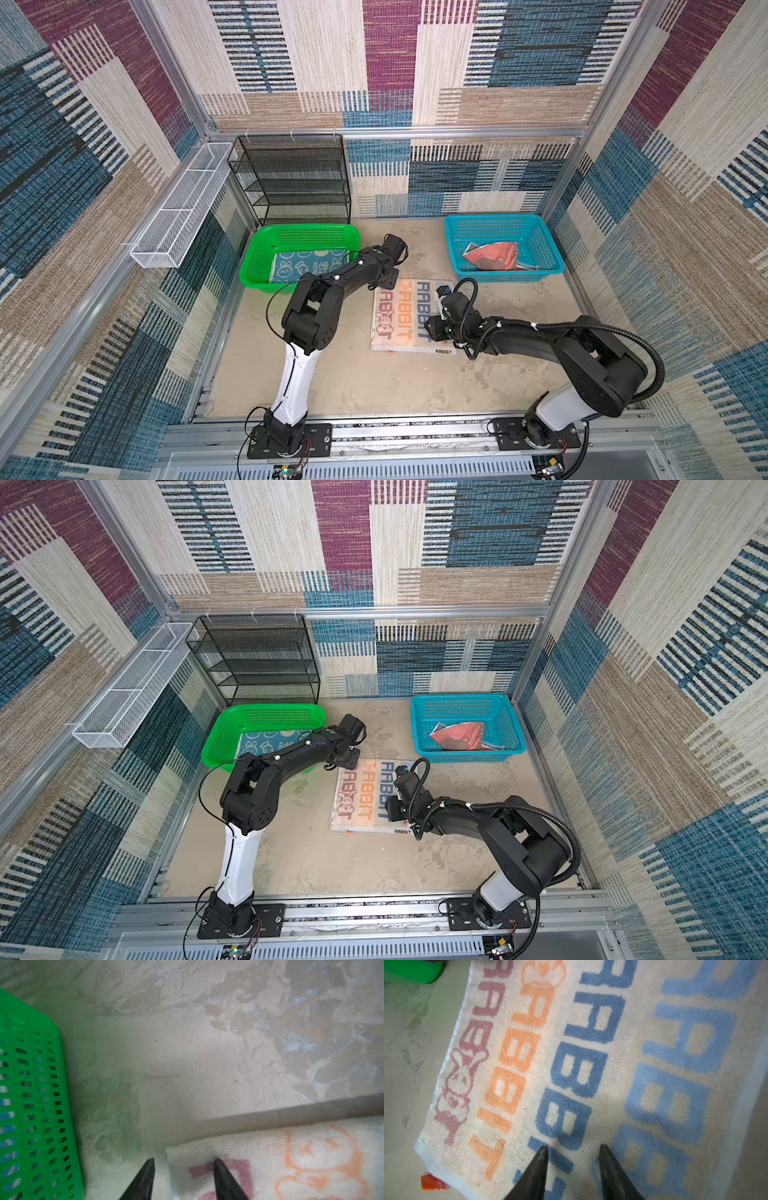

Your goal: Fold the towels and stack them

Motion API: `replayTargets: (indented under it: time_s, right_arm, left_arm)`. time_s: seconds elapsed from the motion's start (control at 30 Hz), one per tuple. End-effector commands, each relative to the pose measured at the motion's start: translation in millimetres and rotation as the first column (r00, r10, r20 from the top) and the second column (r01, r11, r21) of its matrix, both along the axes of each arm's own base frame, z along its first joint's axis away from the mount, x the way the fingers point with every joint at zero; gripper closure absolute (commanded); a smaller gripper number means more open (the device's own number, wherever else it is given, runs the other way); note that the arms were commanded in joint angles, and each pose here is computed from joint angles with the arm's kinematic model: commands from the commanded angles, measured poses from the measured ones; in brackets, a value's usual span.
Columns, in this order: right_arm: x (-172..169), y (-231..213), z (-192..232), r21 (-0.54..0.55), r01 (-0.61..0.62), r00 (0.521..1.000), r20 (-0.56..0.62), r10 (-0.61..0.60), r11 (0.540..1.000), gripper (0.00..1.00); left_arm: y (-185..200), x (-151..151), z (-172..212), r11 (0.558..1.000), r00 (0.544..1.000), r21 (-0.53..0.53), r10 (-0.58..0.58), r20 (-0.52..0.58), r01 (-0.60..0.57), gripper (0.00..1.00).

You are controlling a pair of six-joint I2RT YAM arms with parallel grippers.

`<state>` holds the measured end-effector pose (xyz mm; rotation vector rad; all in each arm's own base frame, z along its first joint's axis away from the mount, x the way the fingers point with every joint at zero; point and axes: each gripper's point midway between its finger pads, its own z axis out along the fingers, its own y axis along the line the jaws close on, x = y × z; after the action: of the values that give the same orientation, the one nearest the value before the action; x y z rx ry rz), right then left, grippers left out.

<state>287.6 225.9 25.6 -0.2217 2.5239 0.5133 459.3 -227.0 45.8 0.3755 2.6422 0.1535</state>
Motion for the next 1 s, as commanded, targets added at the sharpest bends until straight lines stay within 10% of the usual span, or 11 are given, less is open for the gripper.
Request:
replayTargets:
  time_s: [0.0,0.37,0.7,0.97]
  right_arm:
    - [-27,-23,-27,-0.105,0.016,0.991,-0.131,-0.030,0.994,0.56]
    - [-27,-21,-16,-0.082,0.009,0.994,-0.104,-0.018,0.997,0.56]
    - [-11,-15,19,-0.036,0.022,1.000,-0.001,-0.022,0.999,0.56]
    - [27,-16,64,-0.064,0.067,0.984,0.167,-0.056,0.996,0.49]
  left_arm:
    - [-2,8,8,0.999,0.999,-0.029,0.026,0.035,-0.025,0.49]
    - [0,2,-22,0.998,0.996,-0.048,0.045,-0.073,-0.049,0.59]
    - [0,-29,-43,0.993,0.982,-0.094,0.054,-0.179,-0.072,1.00]
    - [9,-61,-46,0.997,0.980,-0.049,0.043,-0.195,-0.054,1.00]
